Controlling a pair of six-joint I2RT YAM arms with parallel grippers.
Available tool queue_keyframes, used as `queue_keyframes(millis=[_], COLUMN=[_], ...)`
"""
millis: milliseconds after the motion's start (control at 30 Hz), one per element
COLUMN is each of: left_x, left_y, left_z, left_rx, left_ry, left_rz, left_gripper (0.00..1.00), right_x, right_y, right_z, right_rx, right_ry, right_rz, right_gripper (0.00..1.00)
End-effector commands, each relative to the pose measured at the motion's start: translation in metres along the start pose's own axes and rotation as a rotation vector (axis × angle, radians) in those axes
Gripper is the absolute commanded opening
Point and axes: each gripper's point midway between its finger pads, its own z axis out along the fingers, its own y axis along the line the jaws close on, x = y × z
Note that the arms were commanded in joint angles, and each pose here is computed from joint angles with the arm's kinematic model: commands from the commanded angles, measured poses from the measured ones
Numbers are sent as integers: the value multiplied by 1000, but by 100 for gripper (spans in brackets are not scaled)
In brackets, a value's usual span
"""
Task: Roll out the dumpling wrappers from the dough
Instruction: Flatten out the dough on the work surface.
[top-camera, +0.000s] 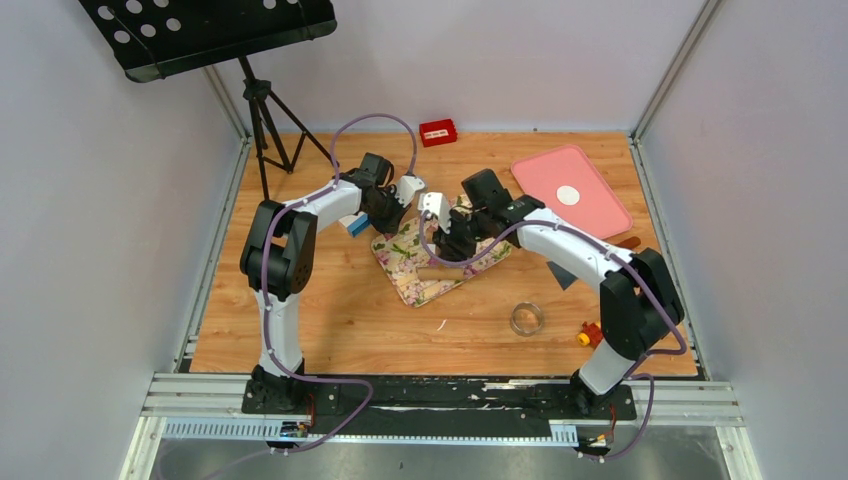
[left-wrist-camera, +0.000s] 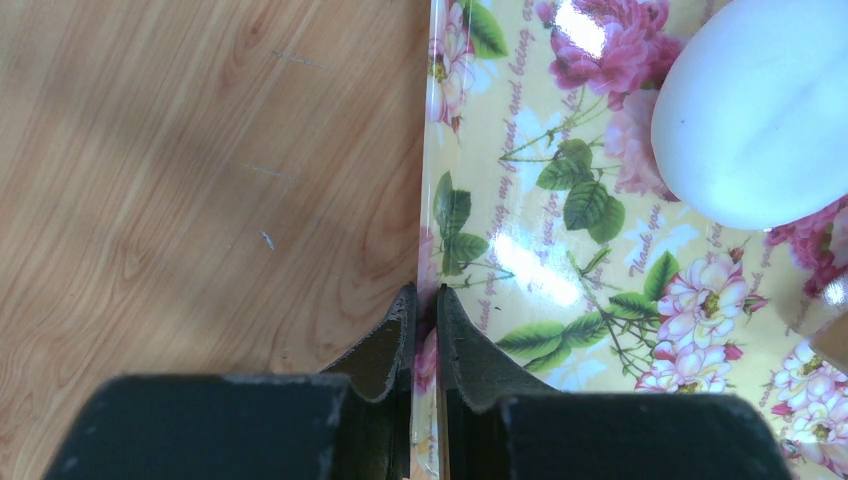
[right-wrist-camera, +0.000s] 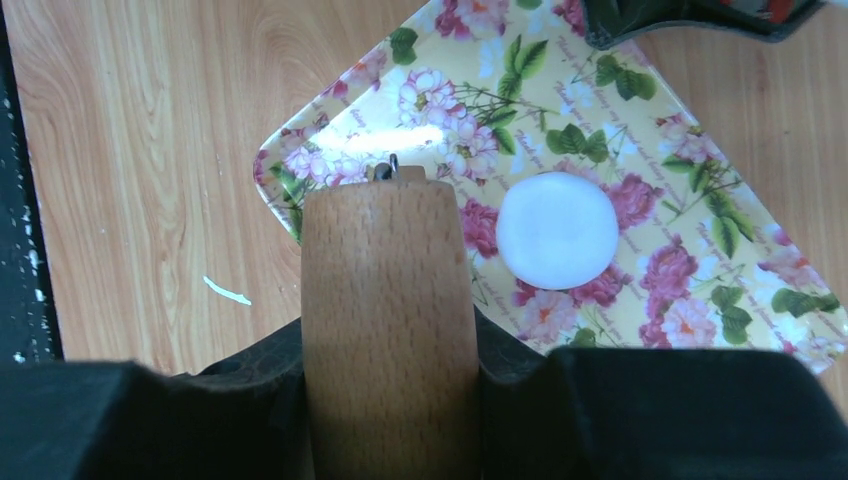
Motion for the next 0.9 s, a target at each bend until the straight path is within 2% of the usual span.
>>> queue_keyframes(millis=[0,100,267,533,867], left_x=[52,52,52,52,52], left_y=[-8,-7,-8,-8,-8], left_z=[19,18,19,19,19], left_rx=[18,17,19,22,23], left_ry=[175,174,176,175,175], left_rz=[-47,-46,-46,-44,-43], left_gripper=[0,0,0,0,0], right_x=[-73,-90,-88,-66,-38], right_y=[-18,-35,-59,-74,-79], right_z=[-47,-58,-50,-16,-1], right_rx=[94,176,250,225,231], right_ry=[-169,-201,-181,-128,-50], right_rz=[-6,-30,-45,-44,-64], right_gripper=[0,0,0,0,0])
